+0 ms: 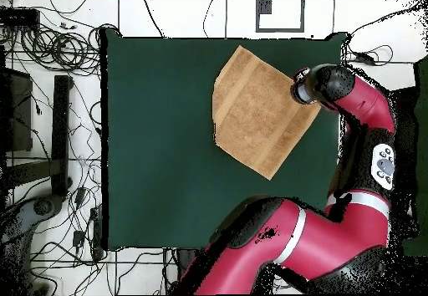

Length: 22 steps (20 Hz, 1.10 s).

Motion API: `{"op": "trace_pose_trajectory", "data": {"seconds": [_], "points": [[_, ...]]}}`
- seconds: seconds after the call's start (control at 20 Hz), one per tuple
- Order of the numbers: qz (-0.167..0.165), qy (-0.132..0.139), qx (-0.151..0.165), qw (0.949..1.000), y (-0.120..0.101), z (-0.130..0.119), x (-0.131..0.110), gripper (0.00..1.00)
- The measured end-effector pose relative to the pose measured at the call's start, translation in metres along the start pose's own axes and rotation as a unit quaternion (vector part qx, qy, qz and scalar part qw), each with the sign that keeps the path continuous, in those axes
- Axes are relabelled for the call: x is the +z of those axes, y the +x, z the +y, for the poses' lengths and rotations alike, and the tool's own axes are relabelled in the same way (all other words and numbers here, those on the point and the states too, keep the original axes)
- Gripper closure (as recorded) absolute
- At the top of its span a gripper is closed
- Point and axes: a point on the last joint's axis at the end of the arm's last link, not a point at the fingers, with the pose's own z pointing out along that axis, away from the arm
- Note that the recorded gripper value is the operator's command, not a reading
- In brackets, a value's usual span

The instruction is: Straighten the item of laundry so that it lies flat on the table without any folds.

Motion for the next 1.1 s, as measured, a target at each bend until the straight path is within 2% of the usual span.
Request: {"op": "trace_pose_trajectory", "data": {"seconds": [0.35, 1.1], "points": [[-0.011, 0.010, -0.010, 0.9998, 0.0025, 0.0026, 0.0000, 1.00], [-0.014, 0.011, -0.012, 0.9998, 0.0020, 0.0032, -0.0001, 1.00]]}}
